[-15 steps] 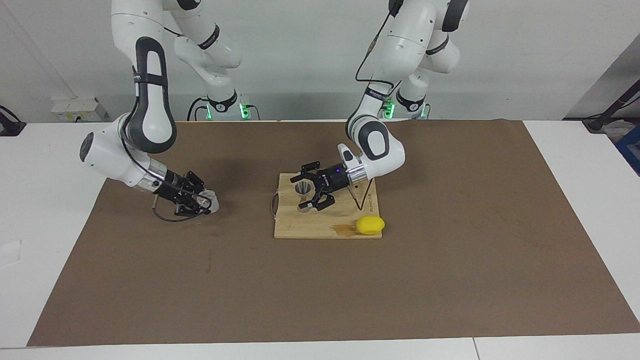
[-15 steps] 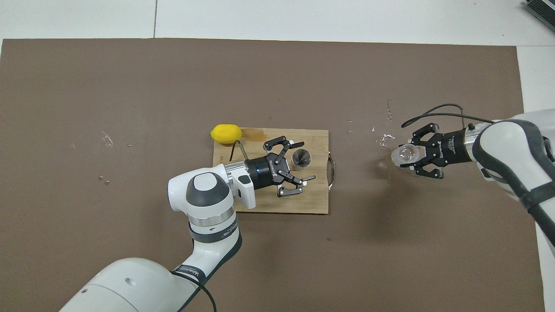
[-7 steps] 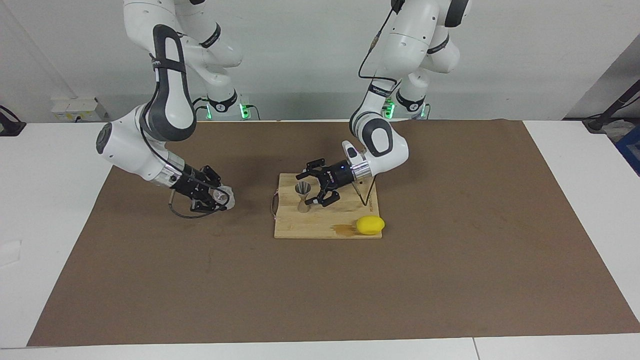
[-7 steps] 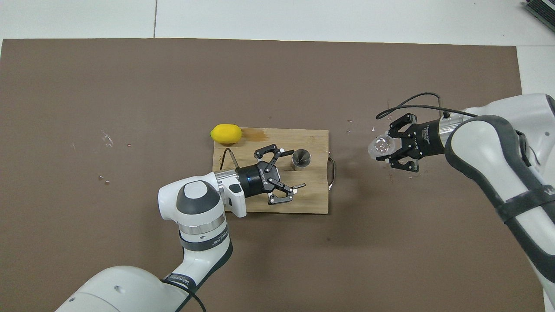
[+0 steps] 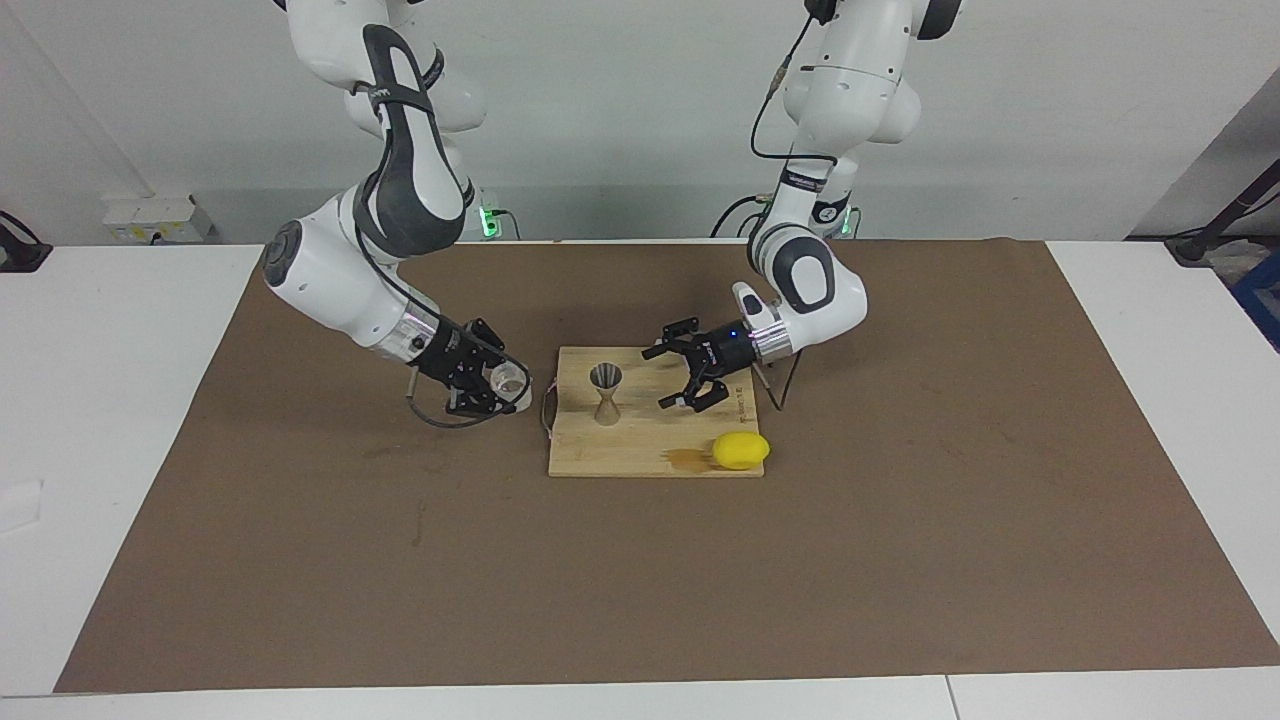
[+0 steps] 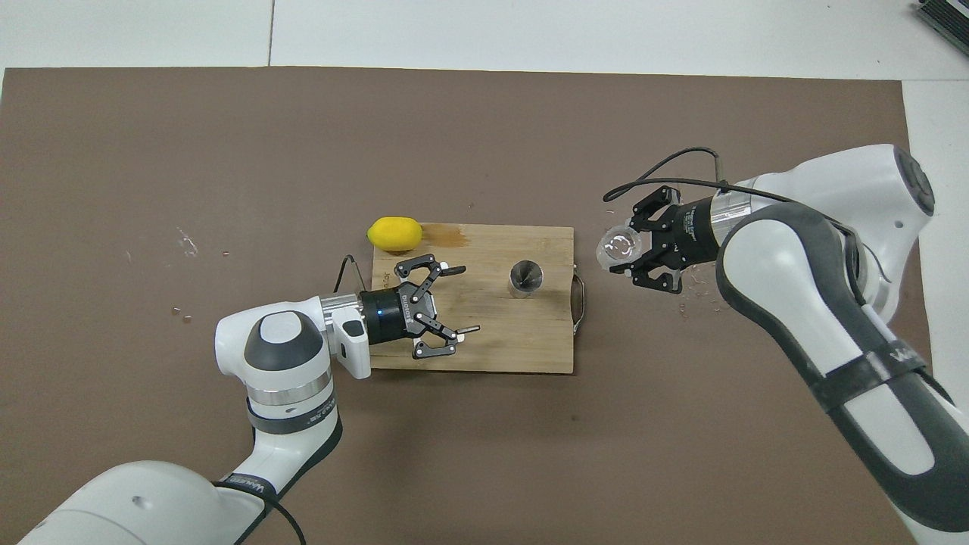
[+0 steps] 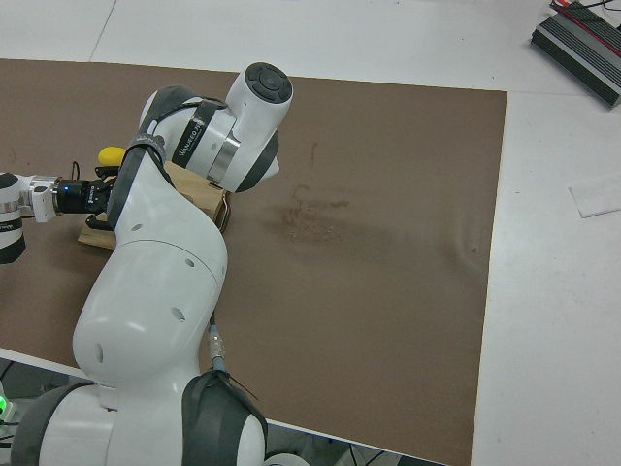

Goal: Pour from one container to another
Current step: 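Move the glass cup over the metal cup while the left gripper withdraws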

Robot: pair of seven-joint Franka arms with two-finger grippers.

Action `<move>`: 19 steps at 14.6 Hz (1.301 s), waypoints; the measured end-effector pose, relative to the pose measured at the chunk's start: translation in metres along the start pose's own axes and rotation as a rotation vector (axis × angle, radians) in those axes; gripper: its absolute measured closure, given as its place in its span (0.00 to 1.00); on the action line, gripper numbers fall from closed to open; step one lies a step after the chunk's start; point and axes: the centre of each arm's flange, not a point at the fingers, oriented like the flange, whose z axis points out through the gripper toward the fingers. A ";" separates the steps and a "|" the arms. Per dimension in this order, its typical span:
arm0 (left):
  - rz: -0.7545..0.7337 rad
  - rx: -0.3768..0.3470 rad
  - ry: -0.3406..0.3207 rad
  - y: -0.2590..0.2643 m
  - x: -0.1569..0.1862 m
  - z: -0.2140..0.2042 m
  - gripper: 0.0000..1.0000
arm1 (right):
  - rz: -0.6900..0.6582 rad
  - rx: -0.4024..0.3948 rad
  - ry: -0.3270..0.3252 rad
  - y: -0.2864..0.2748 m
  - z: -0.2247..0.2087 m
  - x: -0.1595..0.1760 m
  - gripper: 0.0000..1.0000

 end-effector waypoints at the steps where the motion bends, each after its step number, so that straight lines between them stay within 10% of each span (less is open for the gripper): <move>1: 0.003 -0.008 -0.003 -0.002 -0.005 -0.010 0.00 | 0.000 -0.001 0.016 0.001 0.001 -0.010 0.49; 12: 0.130 -0.160 -0.082 -0.048 -0.047 -0.165 0.00 | -0.078 0.014 0.205 0.016 0.026 -0.089 0.49; 19: 0.321 -0.332 -0.301 -0.093 -0.032 -0.266 0.00 | -0.157 0.025 0.321 0.025 0.037 -0.103 0.49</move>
